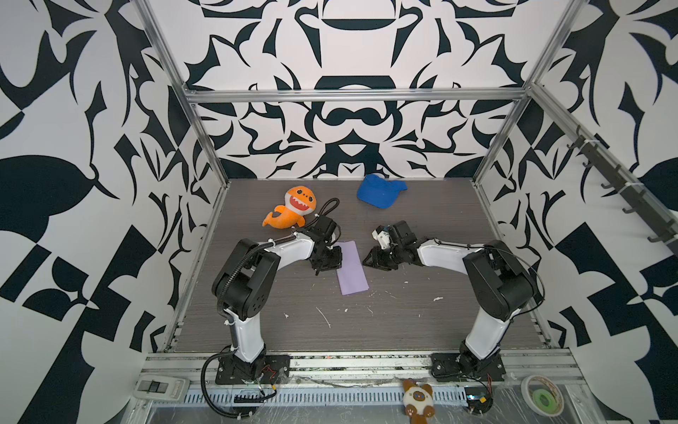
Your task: Fold a paper plane with a square sheet of paper (pick it up from the middle)
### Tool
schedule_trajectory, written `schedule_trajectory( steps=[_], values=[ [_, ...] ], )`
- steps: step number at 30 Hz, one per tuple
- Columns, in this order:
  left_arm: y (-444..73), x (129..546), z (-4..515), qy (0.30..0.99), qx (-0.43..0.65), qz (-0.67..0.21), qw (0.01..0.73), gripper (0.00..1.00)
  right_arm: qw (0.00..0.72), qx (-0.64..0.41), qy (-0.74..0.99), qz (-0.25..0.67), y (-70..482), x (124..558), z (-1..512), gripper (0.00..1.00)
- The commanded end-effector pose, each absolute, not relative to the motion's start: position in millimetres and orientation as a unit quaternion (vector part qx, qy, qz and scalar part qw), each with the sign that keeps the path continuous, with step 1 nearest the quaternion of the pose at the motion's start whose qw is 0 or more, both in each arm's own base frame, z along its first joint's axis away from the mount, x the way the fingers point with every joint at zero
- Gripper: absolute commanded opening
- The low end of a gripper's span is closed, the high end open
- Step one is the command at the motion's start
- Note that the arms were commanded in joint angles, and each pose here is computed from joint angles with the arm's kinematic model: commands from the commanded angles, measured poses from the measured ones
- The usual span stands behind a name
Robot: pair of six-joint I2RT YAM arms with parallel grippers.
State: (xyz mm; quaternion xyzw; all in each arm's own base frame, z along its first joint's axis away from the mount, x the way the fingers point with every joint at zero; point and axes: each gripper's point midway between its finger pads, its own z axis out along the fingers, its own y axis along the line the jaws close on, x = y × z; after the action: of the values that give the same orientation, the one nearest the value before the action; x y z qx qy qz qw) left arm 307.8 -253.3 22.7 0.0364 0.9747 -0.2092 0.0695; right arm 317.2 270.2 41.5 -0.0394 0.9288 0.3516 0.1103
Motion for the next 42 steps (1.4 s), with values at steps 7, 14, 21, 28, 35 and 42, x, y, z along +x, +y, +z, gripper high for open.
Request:
schedule_trajectory(
  steps=[7,14,21,28,35,42],
  values=[
    [-227,279,-16,0.989,0.039,-0.14,0.0,0.27,0.116,-0.053,0.925,0.357,278,322,50,0.34],
    [-225,279,-17,0.99,0.04,-0.134,-0.001,0.27,0.114,-0.061,0.923,0.364,283,321,53,0.34],
    [-225,279,-20,0.991,0.032,-0.129,-0.005,0.27,0.107,-0.081,0.914,0.383,297,316,59,0.31],
    [-224,279,-21,0.992,0.031,-0.126,-0.005,0.26,0.093,-0.089,0.911,0.392,307,316,56,0.3],
    [-225,278,-22,0.991,0.044,-0.13,-0.007,0.25,0.084,-0.09,0.911,0.393,310,314,52,0.29],
    [-226,277,-24,0.99,0.052,-0.134,-0.007,0.24,0.087,-0.093,0.909,0.398,312,314,57,0.29]
  ],
)
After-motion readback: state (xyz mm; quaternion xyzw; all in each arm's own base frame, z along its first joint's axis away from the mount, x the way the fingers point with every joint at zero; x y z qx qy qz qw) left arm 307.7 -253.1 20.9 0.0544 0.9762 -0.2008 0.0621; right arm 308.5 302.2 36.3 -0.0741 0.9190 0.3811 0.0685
